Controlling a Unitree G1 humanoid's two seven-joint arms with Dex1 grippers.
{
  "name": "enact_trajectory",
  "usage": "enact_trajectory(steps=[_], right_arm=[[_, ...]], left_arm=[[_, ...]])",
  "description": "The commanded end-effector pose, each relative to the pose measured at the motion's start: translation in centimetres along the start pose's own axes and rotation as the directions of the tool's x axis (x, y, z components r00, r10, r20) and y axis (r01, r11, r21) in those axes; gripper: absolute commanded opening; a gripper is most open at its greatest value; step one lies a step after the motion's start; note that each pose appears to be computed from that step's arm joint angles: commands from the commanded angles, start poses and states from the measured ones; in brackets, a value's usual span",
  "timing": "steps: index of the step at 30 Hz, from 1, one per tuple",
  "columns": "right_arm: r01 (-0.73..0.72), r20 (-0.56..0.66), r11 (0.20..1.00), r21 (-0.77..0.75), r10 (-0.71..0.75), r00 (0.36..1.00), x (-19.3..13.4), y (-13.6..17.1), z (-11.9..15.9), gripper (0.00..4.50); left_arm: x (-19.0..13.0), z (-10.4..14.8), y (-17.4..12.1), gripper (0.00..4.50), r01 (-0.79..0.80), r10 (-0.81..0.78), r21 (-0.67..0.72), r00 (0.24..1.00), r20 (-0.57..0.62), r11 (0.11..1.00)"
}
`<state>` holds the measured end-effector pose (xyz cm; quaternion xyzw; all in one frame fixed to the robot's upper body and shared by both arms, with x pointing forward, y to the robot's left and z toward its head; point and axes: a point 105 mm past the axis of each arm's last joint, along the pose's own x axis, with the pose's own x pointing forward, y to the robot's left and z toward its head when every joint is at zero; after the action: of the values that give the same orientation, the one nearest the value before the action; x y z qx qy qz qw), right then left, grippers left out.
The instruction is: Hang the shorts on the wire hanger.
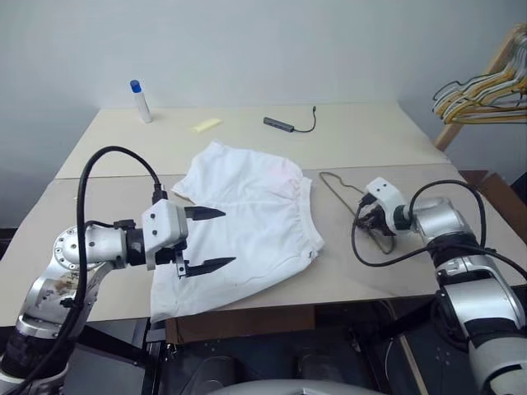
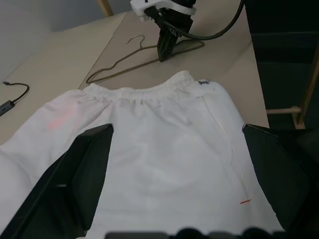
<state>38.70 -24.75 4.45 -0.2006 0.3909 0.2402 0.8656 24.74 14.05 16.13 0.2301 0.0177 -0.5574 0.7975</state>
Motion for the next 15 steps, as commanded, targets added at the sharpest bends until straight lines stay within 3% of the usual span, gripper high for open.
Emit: enact_trajectory(steps=[1, 5, 8, 11, 15], right_arm=[[0.011, -0.073, 1.0, 0.012, -0.01, 0.997, 0.6, 0.3, -2.1, 0.01], [0.097, -0.032, 0.995, -0.004, -0.097, 0.995, 0.6, -0.3, -1.4, 0.01], [0.178, 0.081, 0.983, -0.04, -0.174, 0.981, -0.5, -0.8, 1.0, 0.01], [0.223, 0.289, 0.973, -0.054, -0.198, 0.937, -3.1, -0.1, 5.3, 0.01], [0.208, 0.477, 0.972, -0.111, -0.131, 0.869, -6.2, 3.2, 9.7, 0.01]], left_arm=[[0.4, 1.1, 0.6, 4.5, -0.044, 0.042, 0.031, 0.998, 0.05, 0.999], [0.8, 1.4, 1.6, 4.5, -0.117, 0.119, -0.034, 0.991, 0.068, 0.993], [1.2, 2.4, 2.6, 4.5, -0.176, 0.191, -0.116, 0.972, 0.135, 0.977], [1.9, 3.3, 4.6, 4.5, -0.233, 0.32, -0.349, 0.922, 0.218, 0.908], [3.1, 5.4, 6.5, 4.5, -0.094, 0.455, -0.695, 0.816, 0.357, 0.713]])
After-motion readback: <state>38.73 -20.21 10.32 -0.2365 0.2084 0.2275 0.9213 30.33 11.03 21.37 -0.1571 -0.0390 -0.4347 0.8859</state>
